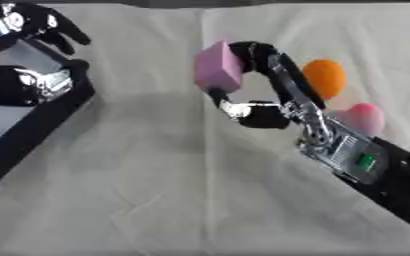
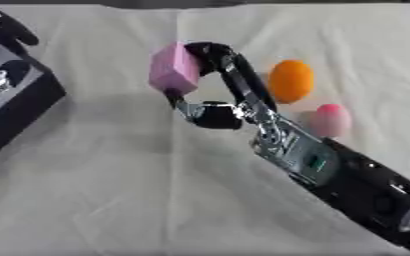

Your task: Pick up the objects with one hand, pass them to the other hand, and then place them into the box on the other side of the table.

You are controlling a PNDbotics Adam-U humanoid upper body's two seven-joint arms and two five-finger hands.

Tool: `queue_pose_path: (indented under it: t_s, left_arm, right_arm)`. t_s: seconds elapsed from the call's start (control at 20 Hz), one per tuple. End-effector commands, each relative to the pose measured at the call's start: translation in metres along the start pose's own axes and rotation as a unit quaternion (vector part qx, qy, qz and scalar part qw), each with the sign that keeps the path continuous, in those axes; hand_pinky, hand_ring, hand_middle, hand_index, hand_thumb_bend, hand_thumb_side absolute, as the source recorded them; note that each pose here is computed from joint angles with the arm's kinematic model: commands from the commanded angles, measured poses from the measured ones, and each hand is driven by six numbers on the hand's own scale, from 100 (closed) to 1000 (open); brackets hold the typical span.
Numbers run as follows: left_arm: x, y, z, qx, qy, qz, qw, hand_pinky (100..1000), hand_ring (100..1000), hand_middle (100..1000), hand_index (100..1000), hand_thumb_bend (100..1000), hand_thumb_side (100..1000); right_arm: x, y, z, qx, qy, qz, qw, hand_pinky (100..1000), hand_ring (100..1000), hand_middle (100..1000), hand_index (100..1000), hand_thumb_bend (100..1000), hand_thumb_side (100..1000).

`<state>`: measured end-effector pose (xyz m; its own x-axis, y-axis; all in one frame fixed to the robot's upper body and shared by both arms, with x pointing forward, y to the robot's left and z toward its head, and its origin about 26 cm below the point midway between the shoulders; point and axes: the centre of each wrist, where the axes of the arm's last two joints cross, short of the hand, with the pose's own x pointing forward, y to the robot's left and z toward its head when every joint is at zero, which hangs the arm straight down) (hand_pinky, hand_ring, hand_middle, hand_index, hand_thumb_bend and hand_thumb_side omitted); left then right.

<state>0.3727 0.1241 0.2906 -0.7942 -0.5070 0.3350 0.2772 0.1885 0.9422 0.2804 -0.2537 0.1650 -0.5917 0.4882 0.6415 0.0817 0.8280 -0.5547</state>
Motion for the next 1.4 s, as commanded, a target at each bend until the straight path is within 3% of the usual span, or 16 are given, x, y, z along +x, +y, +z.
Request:
queue_pose_path:
  t_s: [0.05,0.8,1.4]
  left_arm:
    - [0.004,0.008,-0.006,0.011,-0.010,-0.019,1.000,892,753,774,819,222,548]
    - [0.023,-0.002,-0.040,0.014,-0.058,-0.009,0.998,907,749,775,817,291,571]
    - [0.034,-0.009,-0.057,-0.003,-0.094,-0.019,0.995,925,762,782,811,454,585]
  right_arm:
    - [0.004,-0.006,-0.004,0.011,-0.022,0.017,1.000,671,669,518,615,100,163]
    - [0.012,0.000,-0.012,0.051,-0.063,0.030,0.996,652,651,505,601,100,124]
    - [0.015,0.001,-0.017,0.063,-0.066,0.040,0.995,645,644,500,596,100,111]
